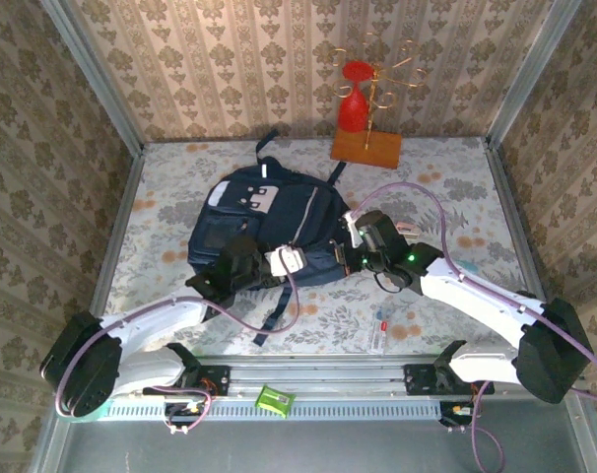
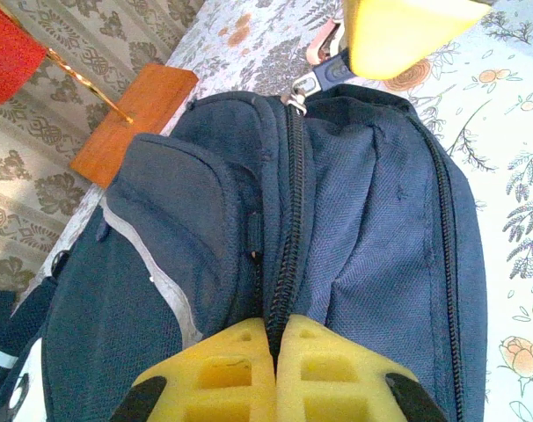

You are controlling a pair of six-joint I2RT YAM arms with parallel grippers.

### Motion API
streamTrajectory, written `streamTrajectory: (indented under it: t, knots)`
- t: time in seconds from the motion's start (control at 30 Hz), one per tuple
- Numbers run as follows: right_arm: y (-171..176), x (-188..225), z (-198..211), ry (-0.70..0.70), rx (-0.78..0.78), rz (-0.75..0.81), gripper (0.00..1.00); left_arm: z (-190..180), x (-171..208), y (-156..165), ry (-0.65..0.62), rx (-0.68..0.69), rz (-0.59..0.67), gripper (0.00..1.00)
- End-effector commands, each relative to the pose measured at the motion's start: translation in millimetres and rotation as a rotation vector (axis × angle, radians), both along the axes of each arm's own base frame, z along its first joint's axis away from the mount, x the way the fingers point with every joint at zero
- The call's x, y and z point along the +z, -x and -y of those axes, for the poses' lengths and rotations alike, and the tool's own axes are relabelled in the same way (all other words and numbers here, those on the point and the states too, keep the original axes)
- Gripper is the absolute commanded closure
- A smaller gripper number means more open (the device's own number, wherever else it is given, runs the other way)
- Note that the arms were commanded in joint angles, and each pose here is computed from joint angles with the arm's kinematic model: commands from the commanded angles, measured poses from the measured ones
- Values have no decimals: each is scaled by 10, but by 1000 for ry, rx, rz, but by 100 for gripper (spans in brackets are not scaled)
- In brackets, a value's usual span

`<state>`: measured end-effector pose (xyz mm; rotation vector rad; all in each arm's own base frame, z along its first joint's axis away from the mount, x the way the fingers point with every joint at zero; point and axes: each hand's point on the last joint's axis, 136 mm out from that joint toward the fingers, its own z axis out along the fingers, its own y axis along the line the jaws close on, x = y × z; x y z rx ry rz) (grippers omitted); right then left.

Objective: Pack the student bag

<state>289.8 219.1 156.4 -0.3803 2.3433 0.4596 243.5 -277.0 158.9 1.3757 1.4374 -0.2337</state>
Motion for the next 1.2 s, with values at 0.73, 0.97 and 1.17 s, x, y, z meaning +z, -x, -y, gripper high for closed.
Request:
streamTrajectory:
  t: [0.73,0.97,1.17]
  knots:
    - [-648,-93,46,-30,-143,34,100,-620,297,-69,197,248,-12,31]
    - [-447,100,-19,-104,-84,54,100,-233,563,270,242,125,-46,13]
    - [-394,160,-32,-136,-76,63,100,266,422,175,62,72,-26,21]
